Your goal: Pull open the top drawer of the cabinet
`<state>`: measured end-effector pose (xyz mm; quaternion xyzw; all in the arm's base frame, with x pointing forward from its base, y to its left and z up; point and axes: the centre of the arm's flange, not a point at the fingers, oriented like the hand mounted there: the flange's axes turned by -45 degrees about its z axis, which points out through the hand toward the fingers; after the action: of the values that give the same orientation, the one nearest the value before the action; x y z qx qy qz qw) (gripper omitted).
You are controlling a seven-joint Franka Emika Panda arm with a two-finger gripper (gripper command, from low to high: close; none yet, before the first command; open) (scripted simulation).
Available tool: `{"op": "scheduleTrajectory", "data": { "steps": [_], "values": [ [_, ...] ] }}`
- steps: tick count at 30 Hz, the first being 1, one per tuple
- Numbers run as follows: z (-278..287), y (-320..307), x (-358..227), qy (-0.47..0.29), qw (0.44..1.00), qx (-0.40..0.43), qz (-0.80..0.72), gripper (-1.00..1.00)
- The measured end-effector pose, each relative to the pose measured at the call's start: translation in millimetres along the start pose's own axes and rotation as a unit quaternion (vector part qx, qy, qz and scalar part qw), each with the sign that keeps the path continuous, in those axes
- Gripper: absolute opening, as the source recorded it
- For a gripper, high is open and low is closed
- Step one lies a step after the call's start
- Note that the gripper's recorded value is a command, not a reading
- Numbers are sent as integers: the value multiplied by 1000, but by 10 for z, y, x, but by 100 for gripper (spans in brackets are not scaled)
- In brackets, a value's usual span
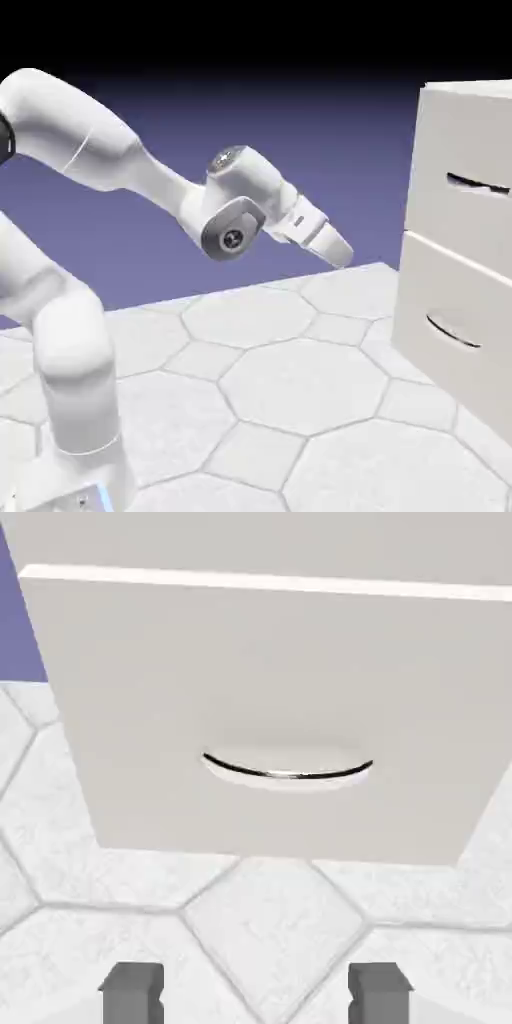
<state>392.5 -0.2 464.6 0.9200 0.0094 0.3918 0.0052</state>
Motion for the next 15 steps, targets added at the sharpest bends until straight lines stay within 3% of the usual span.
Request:
{"op": "scheduleTrajectory", "data": {
  "steps": [15],
  "values": [
    [-187,404,637,55,981,-23,184,0]
  ]
}}
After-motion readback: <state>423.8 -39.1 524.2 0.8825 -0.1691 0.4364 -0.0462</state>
